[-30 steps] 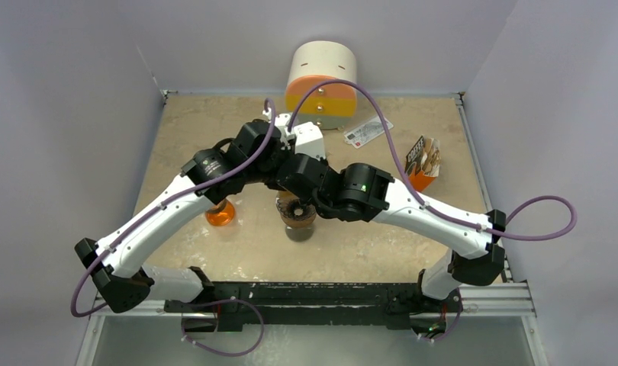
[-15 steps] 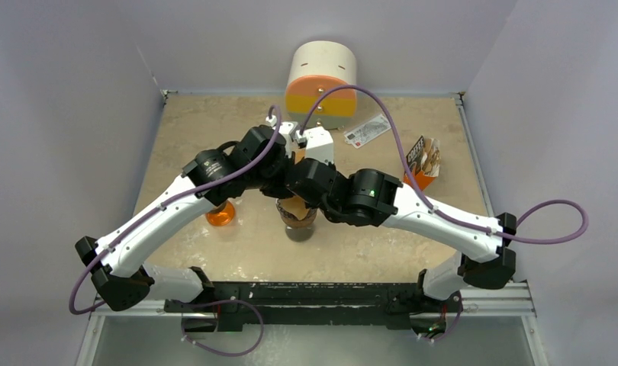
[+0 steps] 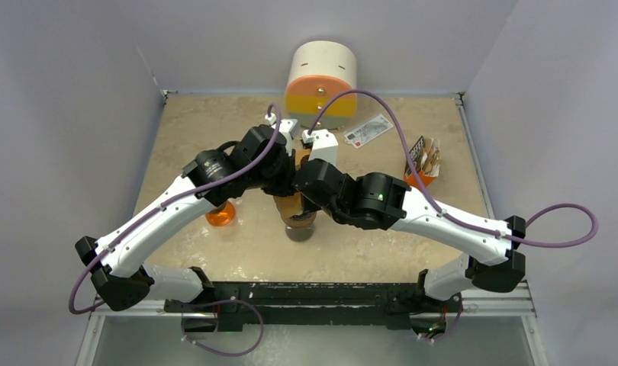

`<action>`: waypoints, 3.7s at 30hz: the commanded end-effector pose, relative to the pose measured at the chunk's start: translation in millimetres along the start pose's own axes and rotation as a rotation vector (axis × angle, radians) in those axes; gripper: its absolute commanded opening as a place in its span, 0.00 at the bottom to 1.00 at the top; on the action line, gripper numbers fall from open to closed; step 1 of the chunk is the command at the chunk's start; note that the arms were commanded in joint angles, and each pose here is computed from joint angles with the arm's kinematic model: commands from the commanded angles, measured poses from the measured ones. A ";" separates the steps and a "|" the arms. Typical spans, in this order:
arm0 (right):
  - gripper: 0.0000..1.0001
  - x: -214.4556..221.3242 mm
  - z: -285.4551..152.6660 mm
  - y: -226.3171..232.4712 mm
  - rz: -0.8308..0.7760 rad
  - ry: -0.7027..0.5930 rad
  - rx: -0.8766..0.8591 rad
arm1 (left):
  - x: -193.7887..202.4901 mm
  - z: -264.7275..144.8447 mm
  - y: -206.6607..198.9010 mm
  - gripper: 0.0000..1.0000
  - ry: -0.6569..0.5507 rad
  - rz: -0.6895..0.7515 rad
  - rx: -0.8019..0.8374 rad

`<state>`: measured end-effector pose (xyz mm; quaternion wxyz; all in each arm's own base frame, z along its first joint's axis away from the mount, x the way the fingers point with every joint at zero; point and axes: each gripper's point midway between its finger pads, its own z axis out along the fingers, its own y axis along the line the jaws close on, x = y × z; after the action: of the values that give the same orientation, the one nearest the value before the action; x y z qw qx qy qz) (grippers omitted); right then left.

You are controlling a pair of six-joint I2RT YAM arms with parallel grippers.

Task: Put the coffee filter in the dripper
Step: Place the coffee filter in the coffee dripper.

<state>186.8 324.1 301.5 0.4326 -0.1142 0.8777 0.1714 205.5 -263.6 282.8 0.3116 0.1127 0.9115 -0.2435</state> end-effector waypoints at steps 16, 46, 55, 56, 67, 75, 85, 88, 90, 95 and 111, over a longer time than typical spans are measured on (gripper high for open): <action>0.00 9.6 -8.5 6.4 0.267 -0.014 -0.097 | 30.1 19.0 10.7 0.00 0.084 0.064 -0.111; 0.00 13.0 -8.7 2.2 0.422 -0.095 -0.182 | 46.4 38.6 6.3 0.12 0.132 0.085 -0.122; 0.00 16.9 -6.5 -5.3 0.421 -0.106 -0.161 | 45.1 37.2 5.0 0.24 0.131 0.096 -0.114; 0.00 17.6 -5.4 -6.4 0.420 -0.109 -0.156 | 45.2 37.6 5.2 0.26 0.133 0.099 -0.115; 0.00 24.1 6.6 -11.5 0.451 -0.110 -0.117 | 43.0 37.5 15.7 0.25 0.132 0.134 -0.171; 0.00 30.9 21.2 -18.5 0.528 -0.089 -0.109 | 47.5 46.9 23.3 0.22 0.158 0.156 -0.216; 0.00 39.4 37.6 -22.3 0.589 -0.037 -0.124 | 47.4 54.4 27.3 0.17 0.161 0.173 -0.240; 0.00 41.5 41.6 -22.8 0.607 -0.024 -0.137 | 49.5 58.0 26.8 0.17 0.172 0.176 -0.240; 0.00 42.0 42.1 -23.3 0.612 -0.021 -0.141 | 50.0 60.6 27.2 0.17 0.176 0.179 -0.242; 0.10 43.3 40.1 -25.9 0.603 -0.016 -0.140 | 50.6 64.9 27.2 0.17 0.183 0.186 -0.246; 0.37 32.2 12.2 -47.4 0.571 -0.051 -0.108 | 49.1 70.2 27.0 0.20 0.188 0.203 -0.255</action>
<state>190.4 299.7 235.2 0.3558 0.1098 0.8666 0.3321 206.1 -268.4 179.3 0.2389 0.1830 0.9507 -0.0741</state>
